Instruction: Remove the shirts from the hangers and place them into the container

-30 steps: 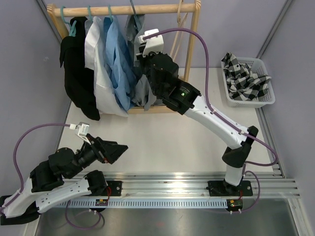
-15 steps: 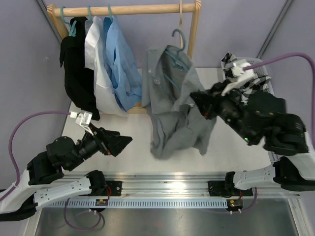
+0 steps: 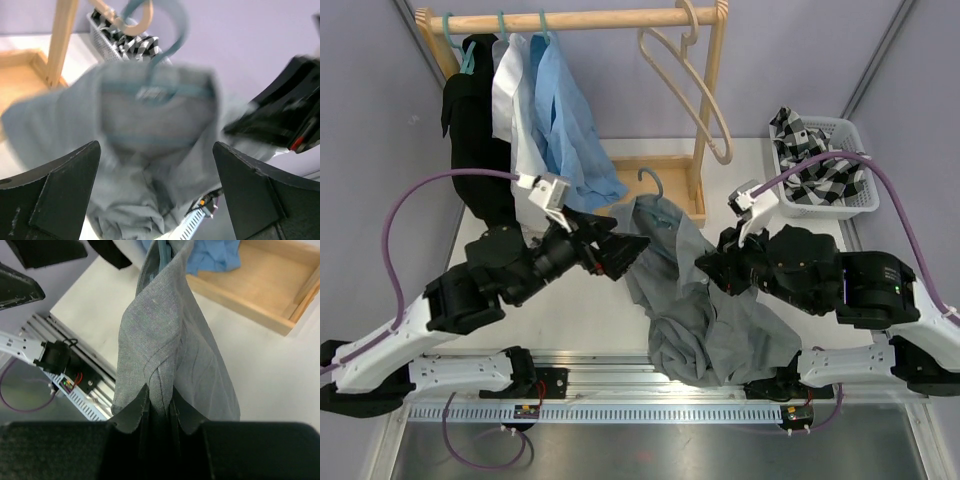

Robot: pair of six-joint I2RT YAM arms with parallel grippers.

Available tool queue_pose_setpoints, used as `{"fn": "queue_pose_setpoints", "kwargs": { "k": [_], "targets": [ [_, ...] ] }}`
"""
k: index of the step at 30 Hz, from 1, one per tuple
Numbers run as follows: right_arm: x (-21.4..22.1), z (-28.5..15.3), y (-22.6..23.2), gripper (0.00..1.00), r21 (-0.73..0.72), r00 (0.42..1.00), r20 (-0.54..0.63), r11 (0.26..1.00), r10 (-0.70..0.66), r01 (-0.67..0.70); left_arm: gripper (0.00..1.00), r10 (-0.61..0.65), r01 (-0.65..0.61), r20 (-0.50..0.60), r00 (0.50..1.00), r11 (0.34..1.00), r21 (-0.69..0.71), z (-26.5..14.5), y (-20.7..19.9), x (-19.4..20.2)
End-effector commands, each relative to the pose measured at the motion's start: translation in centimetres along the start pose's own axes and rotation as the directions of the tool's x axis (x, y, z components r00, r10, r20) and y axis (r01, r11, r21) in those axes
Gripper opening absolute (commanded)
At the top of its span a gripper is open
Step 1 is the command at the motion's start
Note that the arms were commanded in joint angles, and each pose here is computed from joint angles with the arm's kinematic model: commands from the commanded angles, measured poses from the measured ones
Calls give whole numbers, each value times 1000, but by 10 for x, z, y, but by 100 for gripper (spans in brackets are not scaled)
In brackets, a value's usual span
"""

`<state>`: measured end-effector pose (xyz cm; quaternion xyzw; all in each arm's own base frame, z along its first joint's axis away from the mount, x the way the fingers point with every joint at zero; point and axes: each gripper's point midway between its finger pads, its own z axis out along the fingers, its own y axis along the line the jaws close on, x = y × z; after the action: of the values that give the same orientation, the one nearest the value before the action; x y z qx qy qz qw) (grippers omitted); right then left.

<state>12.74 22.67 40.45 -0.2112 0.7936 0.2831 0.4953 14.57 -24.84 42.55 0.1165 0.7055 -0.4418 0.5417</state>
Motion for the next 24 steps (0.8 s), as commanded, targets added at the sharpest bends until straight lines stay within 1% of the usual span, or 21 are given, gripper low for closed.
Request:
{"fn": "queue_pose_setpoints", "kwargs": {
  "k": [1, 6, 14, 17, 19, 23, 24],
  "targets": [
    [-19, -17, 16, 0, -120, 992, 69, 988, 107, -98, 99, 52, -59, 145, 988, 997, 42, 15, -28, -42],
    [-21, -19, 19, 0, -142, 992, 71, 985, 107, -96, 99, 95, -99, 170, 981, 995, 17, 40, -36, -48],
    [-27, -20, 30, 0, -192, 992, 83, 978, 99, -82, 99, 116, -108, 175, 978, 993, -52, 62, -23, -32],
    [-29, -21, 32, 0, -204, 991, 87, 975, 104, -84, 99, 108, -102, 198, 974, 994, -41, 68, -27, -34],
    [-30, -22, 33, 0, -213, 990, 91, 973, 108, -87, 98, 112, -107, 193, 975, 994, -34, 75, -29, -30],
    [-35, -29, 31, 0, -229, 985, 115, 968, 128, -99, 92, 111, -110, 172, 979, 994, -17, 88, -36, -22],
    [-36, -31, 30, 0, -230, 984, 120, 968, 131, -101, 86, 110, -110, 169, 979, 994, -13, 90, -37, -20]
  ]
}}
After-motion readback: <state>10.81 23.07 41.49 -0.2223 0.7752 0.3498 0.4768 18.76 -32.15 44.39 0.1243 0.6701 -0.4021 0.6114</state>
